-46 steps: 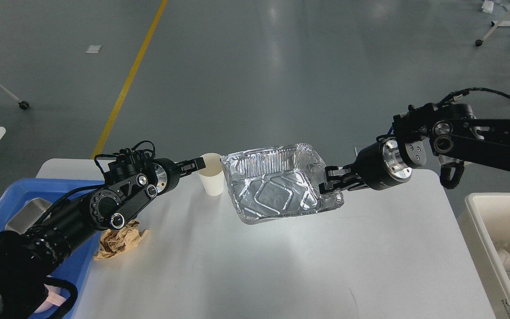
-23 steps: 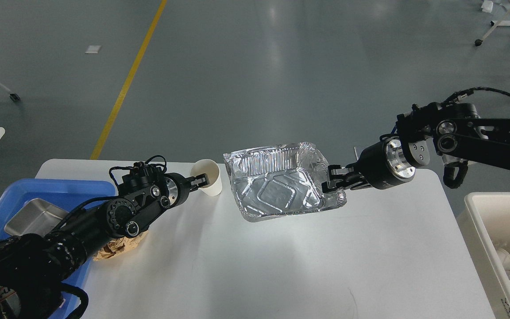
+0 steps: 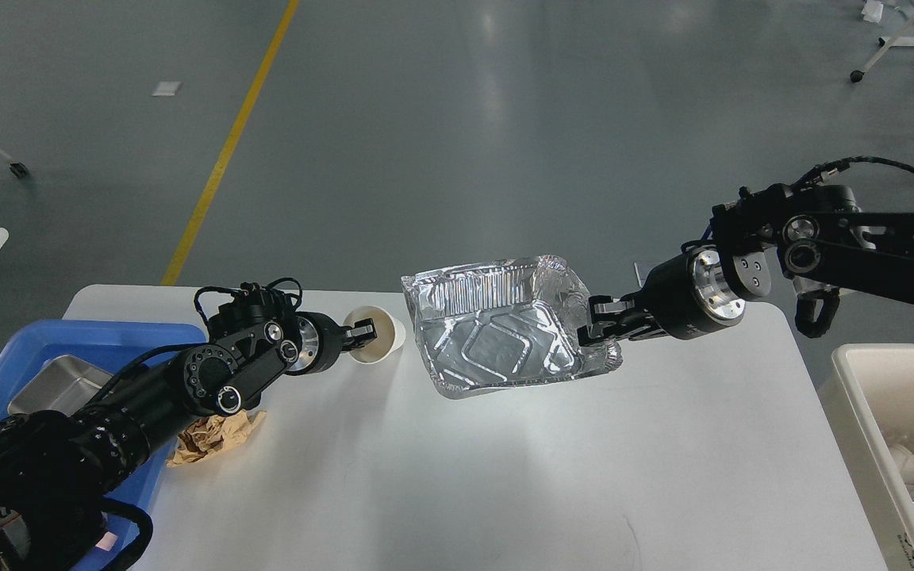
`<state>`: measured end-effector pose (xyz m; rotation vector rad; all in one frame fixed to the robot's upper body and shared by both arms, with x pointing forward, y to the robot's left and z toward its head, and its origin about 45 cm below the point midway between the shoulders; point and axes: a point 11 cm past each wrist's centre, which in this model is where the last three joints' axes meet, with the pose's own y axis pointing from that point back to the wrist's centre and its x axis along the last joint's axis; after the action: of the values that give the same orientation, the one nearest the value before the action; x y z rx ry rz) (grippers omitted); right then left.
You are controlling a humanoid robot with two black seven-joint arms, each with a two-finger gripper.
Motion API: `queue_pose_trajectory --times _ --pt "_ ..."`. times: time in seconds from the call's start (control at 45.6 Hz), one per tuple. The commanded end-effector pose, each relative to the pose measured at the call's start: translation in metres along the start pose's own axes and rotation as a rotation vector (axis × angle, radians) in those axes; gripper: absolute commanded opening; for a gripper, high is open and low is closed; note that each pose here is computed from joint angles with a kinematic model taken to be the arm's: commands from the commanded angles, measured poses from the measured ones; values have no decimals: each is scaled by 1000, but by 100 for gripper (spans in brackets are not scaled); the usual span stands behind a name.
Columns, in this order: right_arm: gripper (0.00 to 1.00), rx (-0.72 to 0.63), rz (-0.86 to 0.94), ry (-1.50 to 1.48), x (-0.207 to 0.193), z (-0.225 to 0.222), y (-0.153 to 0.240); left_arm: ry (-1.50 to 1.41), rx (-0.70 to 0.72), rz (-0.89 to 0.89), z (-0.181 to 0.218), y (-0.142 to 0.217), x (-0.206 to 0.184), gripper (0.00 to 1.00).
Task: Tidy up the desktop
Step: 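Lift the paper cup with the left gripper above the foil tray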
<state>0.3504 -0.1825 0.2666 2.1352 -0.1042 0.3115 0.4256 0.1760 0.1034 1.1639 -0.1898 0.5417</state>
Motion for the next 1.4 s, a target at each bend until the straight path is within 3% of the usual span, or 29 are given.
queue_pose_trajectory --times 0.0,0.548,0.592,0.789,0.877,1.096,1.381 --pt "0 1 2 0 0 0 0 -6 -35 -47 -2 16 11 0" --pt "0 -1 -4 2 -1 0 -1 -118 -174 -45 27 130 113 1" --pt "0 -1 -6 3 -1 0 -2 -171 -202 -45 44 160 133 2" --pt "0 1 -14 9 -2 -3 -4 -275 -271 -36 94 205 156 2" --pt "0 2 -21 15 -3 -4 -6 -334 -326 -5 134 227 163 3" --pt "0 -7 -37 26 -6 -5 -9 -452 -396 2 201 243 151 3" --pt "0 -11 -24 27 -1 -6 -7 -555 -372 -94 232 212 108 4"
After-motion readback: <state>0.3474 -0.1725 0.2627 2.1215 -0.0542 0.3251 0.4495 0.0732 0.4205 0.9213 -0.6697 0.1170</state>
